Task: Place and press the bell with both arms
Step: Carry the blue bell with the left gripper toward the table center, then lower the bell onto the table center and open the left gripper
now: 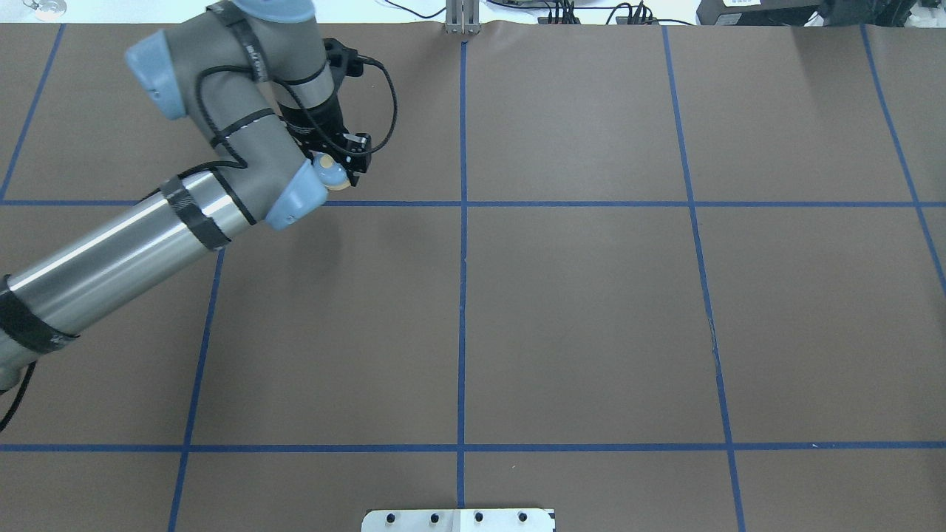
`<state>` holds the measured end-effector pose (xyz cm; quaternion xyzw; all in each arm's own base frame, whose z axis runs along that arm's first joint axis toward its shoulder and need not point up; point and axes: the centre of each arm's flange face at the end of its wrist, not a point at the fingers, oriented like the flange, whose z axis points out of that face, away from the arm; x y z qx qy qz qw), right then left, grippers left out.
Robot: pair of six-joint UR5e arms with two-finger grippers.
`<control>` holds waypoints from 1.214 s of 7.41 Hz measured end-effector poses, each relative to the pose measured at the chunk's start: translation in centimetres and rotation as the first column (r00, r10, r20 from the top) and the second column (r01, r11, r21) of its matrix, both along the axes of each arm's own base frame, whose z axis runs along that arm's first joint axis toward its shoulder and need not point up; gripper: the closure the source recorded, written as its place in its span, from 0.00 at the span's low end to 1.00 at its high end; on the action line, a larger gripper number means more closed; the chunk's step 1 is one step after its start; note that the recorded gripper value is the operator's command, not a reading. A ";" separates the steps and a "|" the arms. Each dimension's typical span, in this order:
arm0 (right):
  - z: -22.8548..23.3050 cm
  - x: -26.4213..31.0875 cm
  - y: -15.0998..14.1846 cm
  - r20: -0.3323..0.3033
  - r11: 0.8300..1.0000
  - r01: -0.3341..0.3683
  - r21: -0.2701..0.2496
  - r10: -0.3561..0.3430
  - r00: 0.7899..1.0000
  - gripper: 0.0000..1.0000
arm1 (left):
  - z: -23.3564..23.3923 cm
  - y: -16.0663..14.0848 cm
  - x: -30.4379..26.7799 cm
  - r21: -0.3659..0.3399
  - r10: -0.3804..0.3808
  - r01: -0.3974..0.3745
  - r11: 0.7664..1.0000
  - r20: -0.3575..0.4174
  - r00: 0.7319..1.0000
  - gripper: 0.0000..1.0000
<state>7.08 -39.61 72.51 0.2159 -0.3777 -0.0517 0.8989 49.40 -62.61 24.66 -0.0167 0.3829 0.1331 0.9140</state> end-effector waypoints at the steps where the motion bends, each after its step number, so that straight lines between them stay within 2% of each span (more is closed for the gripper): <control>1: 0.1 0.0 0.0 0.002 1.000 -0.003 -0.004 0.003 1.000 0.00 | -2.2 1.7 4.2 -0.042 0.022 -0.021 0.999 0.005 1.000 1.00; 3: 0.1 0.0 0.0 0.005 1.000 -0.007 -0.011 0.007 1.000 0.00 | -4.9 6.1 10.5 -0.097 0.055 -0.053 0.994 0.013 0.998 1.00; 5: 0.1 0.0 0.1 0.009 1.000 -0.008 -0.013 0.008 1.000 0.00 | -7.0 8.8 14.7 -0.139 0.072 -0.068 0.988 0.028 0.997 1.00; 8: 0.1 -0.1 0.0 0.010 1.000 -0.007 -0.013 0.007 1.000 0.00 | -8.1 9.5 16.5 -0.159 0.075 -0.068 0.985 0.039 0.996 1.00; 9: 0.1 0.0 0.0 0.010 1.000 -0.007 -0.012 0.007 1.000 0.00 | -8.1 9.8 16.8 -0.157 0.079 -0.072 0.985 0.037 0.996 0.94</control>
